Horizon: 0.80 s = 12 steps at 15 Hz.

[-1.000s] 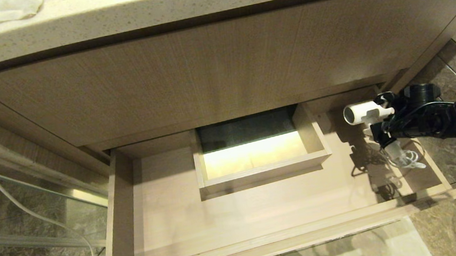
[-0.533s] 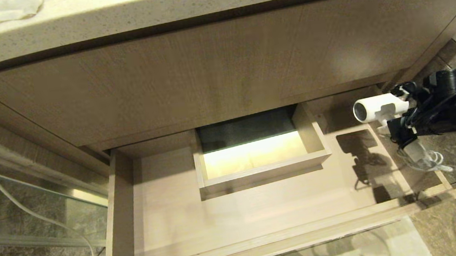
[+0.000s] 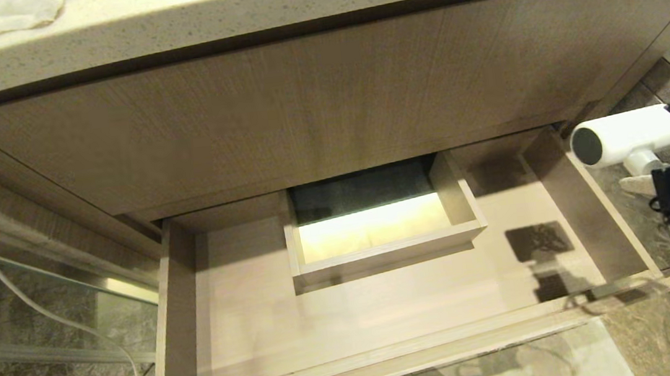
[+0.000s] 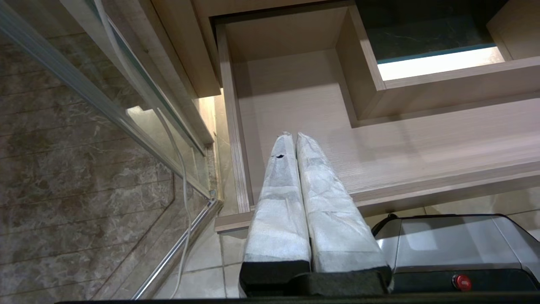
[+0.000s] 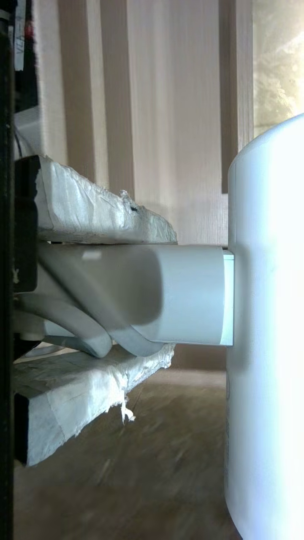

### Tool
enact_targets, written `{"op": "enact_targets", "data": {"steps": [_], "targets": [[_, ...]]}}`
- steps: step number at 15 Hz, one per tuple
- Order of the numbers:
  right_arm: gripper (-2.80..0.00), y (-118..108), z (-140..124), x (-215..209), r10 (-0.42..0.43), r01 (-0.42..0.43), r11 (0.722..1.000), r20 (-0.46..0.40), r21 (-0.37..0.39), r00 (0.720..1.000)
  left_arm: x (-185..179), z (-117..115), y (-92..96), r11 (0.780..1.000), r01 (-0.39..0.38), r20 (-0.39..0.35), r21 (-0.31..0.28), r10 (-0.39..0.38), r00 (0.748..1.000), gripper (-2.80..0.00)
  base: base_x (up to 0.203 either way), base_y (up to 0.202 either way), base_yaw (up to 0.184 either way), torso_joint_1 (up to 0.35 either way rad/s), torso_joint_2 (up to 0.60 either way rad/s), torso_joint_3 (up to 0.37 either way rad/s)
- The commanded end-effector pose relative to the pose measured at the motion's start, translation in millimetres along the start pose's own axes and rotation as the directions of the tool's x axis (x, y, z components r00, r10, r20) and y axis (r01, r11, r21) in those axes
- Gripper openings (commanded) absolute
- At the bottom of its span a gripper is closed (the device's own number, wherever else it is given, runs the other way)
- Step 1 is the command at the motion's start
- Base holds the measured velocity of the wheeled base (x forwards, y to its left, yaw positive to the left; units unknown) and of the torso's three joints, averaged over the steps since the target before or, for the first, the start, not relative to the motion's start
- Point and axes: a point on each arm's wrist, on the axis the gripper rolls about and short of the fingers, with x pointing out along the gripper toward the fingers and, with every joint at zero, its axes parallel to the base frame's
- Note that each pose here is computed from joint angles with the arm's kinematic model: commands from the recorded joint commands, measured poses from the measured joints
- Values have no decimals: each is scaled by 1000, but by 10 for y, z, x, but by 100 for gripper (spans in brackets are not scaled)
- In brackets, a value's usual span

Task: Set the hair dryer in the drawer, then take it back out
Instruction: Place it on the countertop

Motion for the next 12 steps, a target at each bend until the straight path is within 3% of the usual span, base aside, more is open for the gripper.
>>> {"op": "enact_targets", "data": {"steps": [1,5,12], "targets": [[-280,61,-34,-551,-64,65,998,99,-8,993,1,-5,0,1000,0,-2,0,0,1000,-280,0,0,0,0,0,0],[-280,134,-144,-1097,-222,222,975,124,12,967,1,-5,0,1000,0,-2,0,0,1000,-280,0,0,0,0,0,0],[-280,258,-308,-1574,-268,270,963,223,20,937,1,-5,0,1000,0,-2,0,0,1000,-280,0,0,0,0,0,0]]}}
